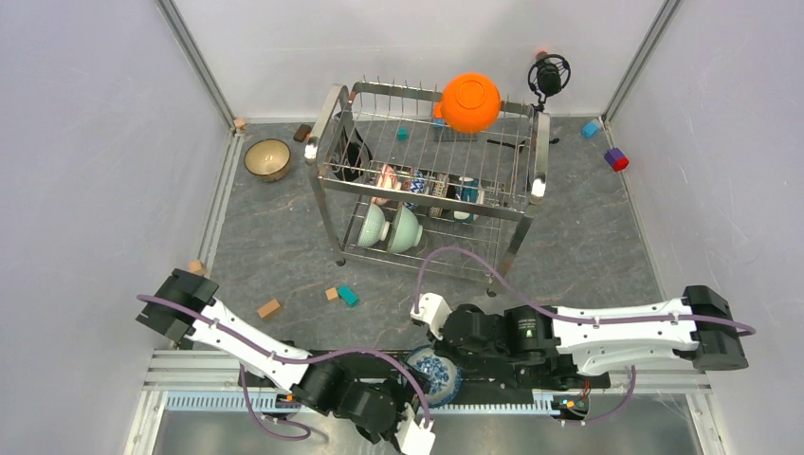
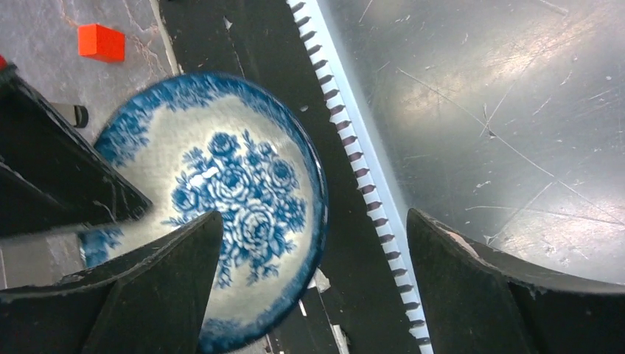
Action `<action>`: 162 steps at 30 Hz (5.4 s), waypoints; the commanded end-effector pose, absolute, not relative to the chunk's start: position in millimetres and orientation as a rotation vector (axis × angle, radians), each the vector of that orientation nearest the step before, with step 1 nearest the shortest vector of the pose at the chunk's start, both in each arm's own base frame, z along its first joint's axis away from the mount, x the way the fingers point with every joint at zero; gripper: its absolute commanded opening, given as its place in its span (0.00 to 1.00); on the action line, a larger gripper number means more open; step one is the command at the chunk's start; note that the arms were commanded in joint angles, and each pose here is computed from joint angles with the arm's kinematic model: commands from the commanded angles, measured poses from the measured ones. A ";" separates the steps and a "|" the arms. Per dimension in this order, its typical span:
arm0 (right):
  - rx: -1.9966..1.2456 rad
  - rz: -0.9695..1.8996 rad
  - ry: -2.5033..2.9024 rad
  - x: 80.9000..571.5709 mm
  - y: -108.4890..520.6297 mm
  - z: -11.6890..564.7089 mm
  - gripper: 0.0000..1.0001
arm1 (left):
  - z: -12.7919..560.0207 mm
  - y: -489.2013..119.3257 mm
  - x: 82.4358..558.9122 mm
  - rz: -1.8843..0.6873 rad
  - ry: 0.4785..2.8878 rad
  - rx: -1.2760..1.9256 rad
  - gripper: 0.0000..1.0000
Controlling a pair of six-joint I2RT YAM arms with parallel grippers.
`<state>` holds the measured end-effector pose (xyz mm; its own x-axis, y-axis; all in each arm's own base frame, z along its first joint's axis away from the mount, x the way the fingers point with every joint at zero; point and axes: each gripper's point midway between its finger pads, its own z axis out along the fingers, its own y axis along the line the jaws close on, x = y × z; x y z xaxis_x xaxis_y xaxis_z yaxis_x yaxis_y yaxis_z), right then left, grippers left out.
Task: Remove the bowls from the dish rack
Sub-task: Place the bowl at the center of the board.
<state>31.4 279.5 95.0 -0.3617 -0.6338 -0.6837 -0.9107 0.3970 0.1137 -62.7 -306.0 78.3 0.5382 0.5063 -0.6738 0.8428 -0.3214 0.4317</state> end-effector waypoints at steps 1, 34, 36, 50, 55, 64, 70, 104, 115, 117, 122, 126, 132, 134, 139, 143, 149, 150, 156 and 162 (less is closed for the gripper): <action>-1.221 0.723 2.077 32.8 273.7 117.9 0.00 | 99.4 -312.7 -65.6 -0.665 1.150 1.837 1.00; -0.381 0.086 2.050 133.0 98.1 175.8 0.00 | 131.5 -324.6 -16.8 -0.646 1.251 1.323 1.00; -0.386 0.091 2.034 134.8 95.8 184.9 0.00 | 129.2 -326.5 -17.3 -0.634 1.247 1.333 1.00; -0.464 0.272 1.917 136.9 115.5 282.6 0.00 | 133.0 -336.6 -17.8 -0.606 1.226 1.322 1.00; -0.620 0.503 1.832 119.3 147.5 325.5 0.00 | 134.8 -338.2 -15.6 -0.594 1.214 1.308 1.00; -0.658 0.714 1.581 111.2 173.6 445.7 0.00 | 142.3 -341.4 -14.2 -0.598 1.212 1.273 1.00; -0.533 0.560 1.463 140.8 185.7 500.9 0.00 | 150.3 -344.7 -11.9 -0.607 1.210 1.218 1.00; 0.495 -0.078 1.203 287.4 15.9 578.2 0.00 | 148.4 -383.6 -24.3 -0.628 1.281 1.105 1.00; 0.786 -0.214 1.292 333.8 -69.9 424.6 0.00 | 148.4 -375.5 -15.8 -0.614 1.331 1.019 1.00; 0.837 -0.168 1.360 350.3 -77.1 381.1 0.00 | 149.5 -371.0 -9.7 -0.589 1.347 0.980 1.00; 0.903 -0.088 1.539 378.0 -89.6 289.5 0.00 | 152.8 -361.8 3.7 -0.542 1.392 0.867 1.00; 0.925 -0.064 1.704 392.2 -95.7 220.8 0.00 | 158.2 -348.3 21.3 -0.436 1.441 0.718 1.00; 0.918 -0.099 1.807 398.1 -105.3 168.9 0.00 | 152.0 -348.5 22.0 -0.460 1.462 0.661 1.00; 0.895 -0.095 1.838 403.4 -103.3 159.9 0.00 | 148.0 -349.4 21.4 -0.472 1.466 0.650 1.00; 0.883 -0.110 1.941 408.8 -104.9 125.2 0.00 | 140.4 -350.2 21.2 -0.489 1.505 0.595 1.00; 0.887 -0.104 1.979 412.6 -109.2 105.7 0.00 | 131.8 -352.3 19.7 -0.459 1.523 0.605 1.00; 0.940 -0.069 2.023 407.3 -114.2 80.3 0.00 | 125.5 -363.3 12.6 -0.409 1.511 0.667 1.00; 0.944 -0.069 2.028 406.3 -114.7 77.8 0.00 | 124.3 -364.5 11.5 -0.404 1.508 0.674 1.00; 0.956 -0.078 2.042 401.6 -118.6 71.6 0.00 | 120.9 -366.6 9.5 -0.411 1.511 0.678 1.00; 0.963 -0.085 2.078 397.4 -120.3 62.8 0.06 | 119.4 -365.9 8.4 -0.410 1.511 0.680 1.00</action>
<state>384.8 -116.1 52.9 -0.4063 0.6065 -0.6834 0.6748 0.7035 0.2232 13.1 -361.9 112.0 0.0968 0.2453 -0.9646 0.6531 0.7157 0.2475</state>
